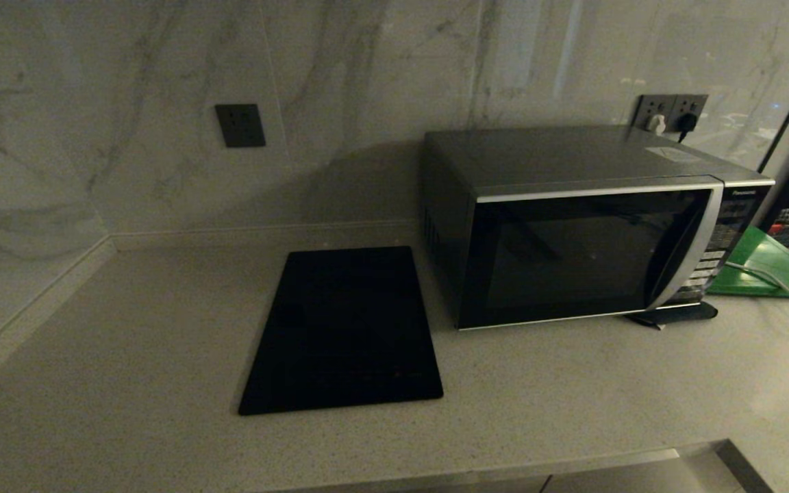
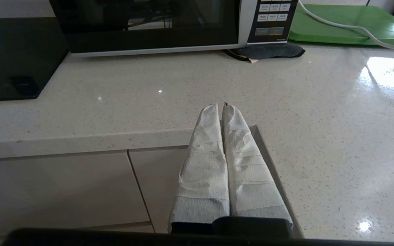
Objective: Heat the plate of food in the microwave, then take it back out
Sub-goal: Open the microwave oven
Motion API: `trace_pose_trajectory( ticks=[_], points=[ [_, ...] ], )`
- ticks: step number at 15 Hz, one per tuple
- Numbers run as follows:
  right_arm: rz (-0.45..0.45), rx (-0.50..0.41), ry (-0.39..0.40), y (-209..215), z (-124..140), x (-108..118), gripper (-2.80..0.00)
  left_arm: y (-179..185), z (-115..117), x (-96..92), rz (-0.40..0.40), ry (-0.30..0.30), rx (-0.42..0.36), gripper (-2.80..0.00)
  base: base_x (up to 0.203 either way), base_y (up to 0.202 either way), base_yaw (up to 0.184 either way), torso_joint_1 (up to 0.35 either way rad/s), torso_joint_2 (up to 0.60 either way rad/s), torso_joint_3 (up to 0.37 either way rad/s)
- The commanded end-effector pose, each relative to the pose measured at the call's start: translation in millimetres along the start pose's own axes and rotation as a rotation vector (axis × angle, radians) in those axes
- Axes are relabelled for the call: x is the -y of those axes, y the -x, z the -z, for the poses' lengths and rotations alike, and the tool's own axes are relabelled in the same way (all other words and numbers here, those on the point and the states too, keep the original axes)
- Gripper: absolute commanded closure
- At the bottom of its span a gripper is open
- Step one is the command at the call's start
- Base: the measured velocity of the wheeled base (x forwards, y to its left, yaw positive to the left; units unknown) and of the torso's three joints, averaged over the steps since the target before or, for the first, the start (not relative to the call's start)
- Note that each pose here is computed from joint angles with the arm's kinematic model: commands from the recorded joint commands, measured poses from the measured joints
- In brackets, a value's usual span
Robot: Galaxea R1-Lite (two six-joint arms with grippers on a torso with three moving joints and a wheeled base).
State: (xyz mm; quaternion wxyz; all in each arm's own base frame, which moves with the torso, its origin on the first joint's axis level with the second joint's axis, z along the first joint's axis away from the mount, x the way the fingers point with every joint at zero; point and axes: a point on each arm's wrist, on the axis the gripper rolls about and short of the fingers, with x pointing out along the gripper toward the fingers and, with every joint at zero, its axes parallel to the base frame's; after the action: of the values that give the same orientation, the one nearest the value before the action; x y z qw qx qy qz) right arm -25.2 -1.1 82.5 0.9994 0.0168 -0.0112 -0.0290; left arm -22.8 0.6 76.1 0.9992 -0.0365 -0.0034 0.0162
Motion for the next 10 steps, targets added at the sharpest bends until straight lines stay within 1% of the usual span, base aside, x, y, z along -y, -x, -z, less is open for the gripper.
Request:
trace_pose_trajectory(
  ticks=[1, 3, 4, 5, 8, 10],
  points=[
    [-0.002, -0.002, 0.011, -0.5, 0.7, 0.0, 0.0, -0.1, -0.1, 0.0, -0.001, 0.001, -0.001, 0.0, 0.0, 0.0, 0.0, 0.0, 0.0, 0.0],
    [-0.015, 0.028, 0.041, -2.2, 1.9, -0.4, 0.0, -0.1, -0.1, 0.0, -0.001, 0.001, -0.001, 0.0, 0.0, 0.0, 0.0, 0.0, 0.0, 0.0],
    [-0.022, 0.026, 0.087, -2.4, 2.7, -0.5, 0.0, -0.1, -0.1, 0.0, -0.001, 0.001, -0.001, 0.0, 0.0, 0.0, 0.0, 0.0, 0.0, 0.0],
    [-0.023, 0.023, 0.091, -2.5, 3.0, -0.6, 0.0, -0.1, -0.1, 0.0, -0.001, 0.001, -0.001, 0.0, 0.0, 0.0, 0.0, 0.0, 0.0, 0.0],
    [-0.026, 0.025, 0.07, -2.5, 2.4, -0.6, 0.0, -0.1, -0.1, 0.0, -0.001, 0.001, -0.001, 0.0, 0.0, 0.0, 0.0, 0.0, 0.0, 0.0],
    [-0.028, 0.018, 0.027, -2.4, 3.1, -0.6, 0.0, -0.1, -0.1, 0.0, -0.001, 0.001, -0.001, 0.0, 0.0, 0.0, 0.0, 0.0, 0.0, 0.0]
  ],
)
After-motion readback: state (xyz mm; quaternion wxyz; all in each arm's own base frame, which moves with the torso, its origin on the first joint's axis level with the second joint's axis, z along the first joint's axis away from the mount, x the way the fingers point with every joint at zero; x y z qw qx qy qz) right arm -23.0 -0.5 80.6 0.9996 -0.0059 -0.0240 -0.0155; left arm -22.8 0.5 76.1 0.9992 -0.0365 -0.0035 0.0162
